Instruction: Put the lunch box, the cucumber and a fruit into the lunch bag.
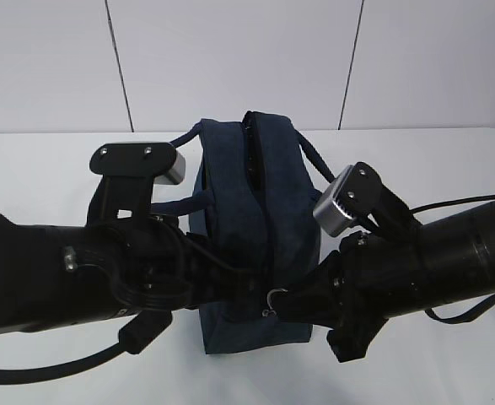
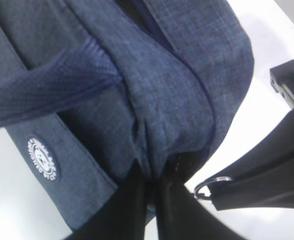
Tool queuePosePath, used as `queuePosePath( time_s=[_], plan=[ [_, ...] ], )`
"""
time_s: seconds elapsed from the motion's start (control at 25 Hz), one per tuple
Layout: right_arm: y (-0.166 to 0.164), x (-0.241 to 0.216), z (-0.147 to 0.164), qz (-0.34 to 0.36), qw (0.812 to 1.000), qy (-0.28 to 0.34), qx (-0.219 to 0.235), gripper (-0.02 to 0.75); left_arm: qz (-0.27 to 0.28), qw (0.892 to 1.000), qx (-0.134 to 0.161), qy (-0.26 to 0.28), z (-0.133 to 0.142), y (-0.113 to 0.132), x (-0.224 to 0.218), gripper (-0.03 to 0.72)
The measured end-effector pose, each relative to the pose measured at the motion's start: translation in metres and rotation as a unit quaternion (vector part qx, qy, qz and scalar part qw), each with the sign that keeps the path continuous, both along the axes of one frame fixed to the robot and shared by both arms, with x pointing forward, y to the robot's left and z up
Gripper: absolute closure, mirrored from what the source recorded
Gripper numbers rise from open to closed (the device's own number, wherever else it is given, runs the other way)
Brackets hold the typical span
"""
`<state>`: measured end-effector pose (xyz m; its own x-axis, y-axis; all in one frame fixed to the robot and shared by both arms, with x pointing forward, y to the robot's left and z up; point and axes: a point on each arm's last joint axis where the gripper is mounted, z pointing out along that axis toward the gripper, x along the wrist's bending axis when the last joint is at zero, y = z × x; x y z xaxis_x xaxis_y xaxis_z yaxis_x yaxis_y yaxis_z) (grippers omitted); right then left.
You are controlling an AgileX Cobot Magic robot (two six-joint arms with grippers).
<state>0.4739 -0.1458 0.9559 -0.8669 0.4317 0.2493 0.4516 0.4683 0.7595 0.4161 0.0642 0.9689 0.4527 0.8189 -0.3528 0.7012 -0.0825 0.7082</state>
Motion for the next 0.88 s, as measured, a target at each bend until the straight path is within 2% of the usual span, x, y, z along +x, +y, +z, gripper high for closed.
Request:
queuePosePath(
  time_s=[0.88],
  plan=[
    [0.0,0.002,0.022,-0.013,1.0,-0.021,0.016,0.751,0.001,1.0,0.0,-0.001,0.0,0.0,0.0,0.686]
  ],
)
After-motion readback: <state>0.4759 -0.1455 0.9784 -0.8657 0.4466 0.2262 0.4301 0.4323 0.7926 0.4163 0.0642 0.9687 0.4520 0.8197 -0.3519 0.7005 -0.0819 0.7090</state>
